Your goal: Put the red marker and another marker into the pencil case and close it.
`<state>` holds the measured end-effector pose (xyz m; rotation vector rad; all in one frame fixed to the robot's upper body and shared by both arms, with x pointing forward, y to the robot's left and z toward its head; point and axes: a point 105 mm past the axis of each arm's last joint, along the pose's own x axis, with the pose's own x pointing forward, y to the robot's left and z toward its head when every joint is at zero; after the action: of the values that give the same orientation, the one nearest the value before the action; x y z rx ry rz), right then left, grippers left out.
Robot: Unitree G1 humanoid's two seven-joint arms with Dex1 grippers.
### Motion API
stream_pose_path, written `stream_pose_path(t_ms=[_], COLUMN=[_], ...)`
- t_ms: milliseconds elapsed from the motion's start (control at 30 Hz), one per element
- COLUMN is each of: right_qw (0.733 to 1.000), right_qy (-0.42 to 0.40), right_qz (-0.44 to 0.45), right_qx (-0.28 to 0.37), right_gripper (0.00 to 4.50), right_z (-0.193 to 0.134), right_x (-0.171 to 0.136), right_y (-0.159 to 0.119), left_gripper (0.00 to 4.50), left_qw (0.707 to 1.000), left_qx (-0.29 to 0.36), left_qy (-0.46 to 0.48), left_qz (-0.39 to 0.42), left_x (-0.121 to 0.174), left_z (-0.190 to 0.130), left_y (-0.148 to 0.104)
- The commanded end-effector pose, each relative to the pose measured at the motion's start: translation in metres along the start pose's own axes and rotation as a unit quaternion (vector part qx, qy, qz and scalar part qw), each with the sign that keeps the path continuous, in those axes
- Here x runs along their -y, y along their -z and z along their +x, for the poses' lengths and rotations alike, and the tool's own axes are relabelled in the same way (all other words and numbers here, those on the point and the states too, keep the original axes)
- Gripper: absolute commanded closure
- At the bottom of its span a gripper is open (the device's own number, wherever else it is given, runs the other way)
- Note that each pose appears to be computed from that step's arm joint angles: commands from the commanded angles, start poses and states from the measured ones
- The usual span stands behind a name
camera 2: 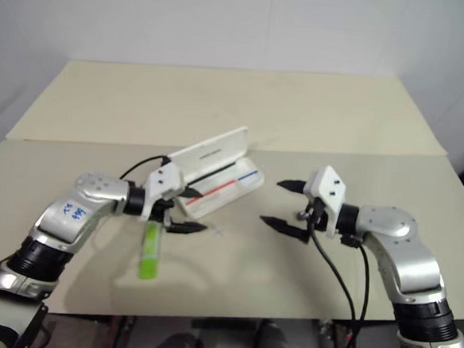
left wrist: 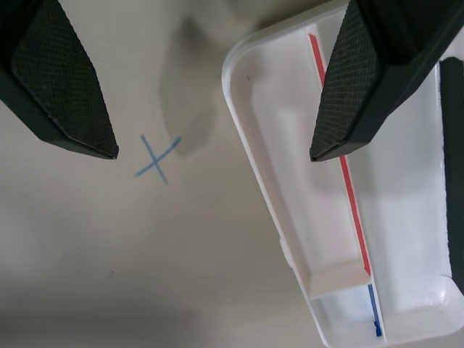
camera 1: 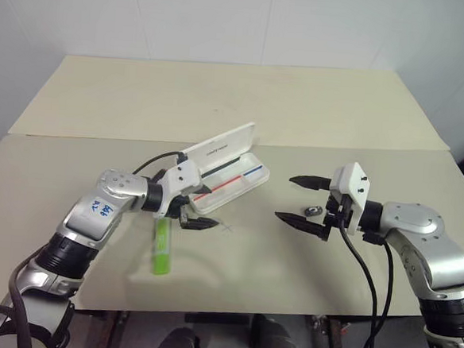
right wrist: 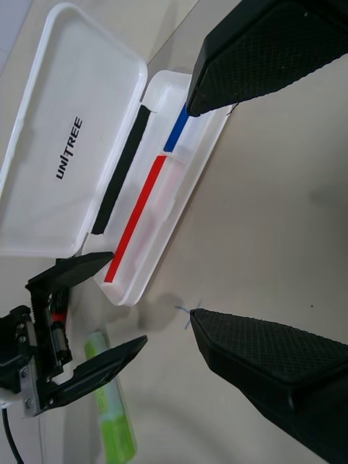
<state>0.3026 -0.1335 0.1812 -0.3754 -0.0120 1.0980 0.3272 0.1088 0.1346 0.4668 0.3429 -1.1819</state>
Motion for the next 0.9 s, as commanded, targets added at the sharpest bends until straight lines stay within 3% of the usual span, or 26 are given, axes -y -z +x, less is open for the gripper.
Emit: stream_pose_path(t_ms=[33, 500, 900], right_qw=[1.0, 1.0, 0.999], right_qy=[0.005, 0.018, 0.026], right_qz=[-0.013, -0.014, -0.019], right_qx=[0.012, 0.009, 0.009], right_gripper=[0.0, 0.0, 0.0], right_z=[-0.004, -0.007, -0.008], right_x=[0.002, 0.002, 0.005], right_y=[-0.008, -0.008, -0.01], left_gripper=[0.02, 0.02, 4.0], left_qw=[1.0, 0.998, 0.997], left_qx=[-0.003, -0.062, -0.072], left_qy=[-0.005, 0.002, -0.014], left_qz=[0.014, -0.013, -0.014], left_x=[-0.002, -0.004, -0.007], left_z=[0.002, 0.012, 0.014], left_y=[-0.009, 0.004, 0.002])
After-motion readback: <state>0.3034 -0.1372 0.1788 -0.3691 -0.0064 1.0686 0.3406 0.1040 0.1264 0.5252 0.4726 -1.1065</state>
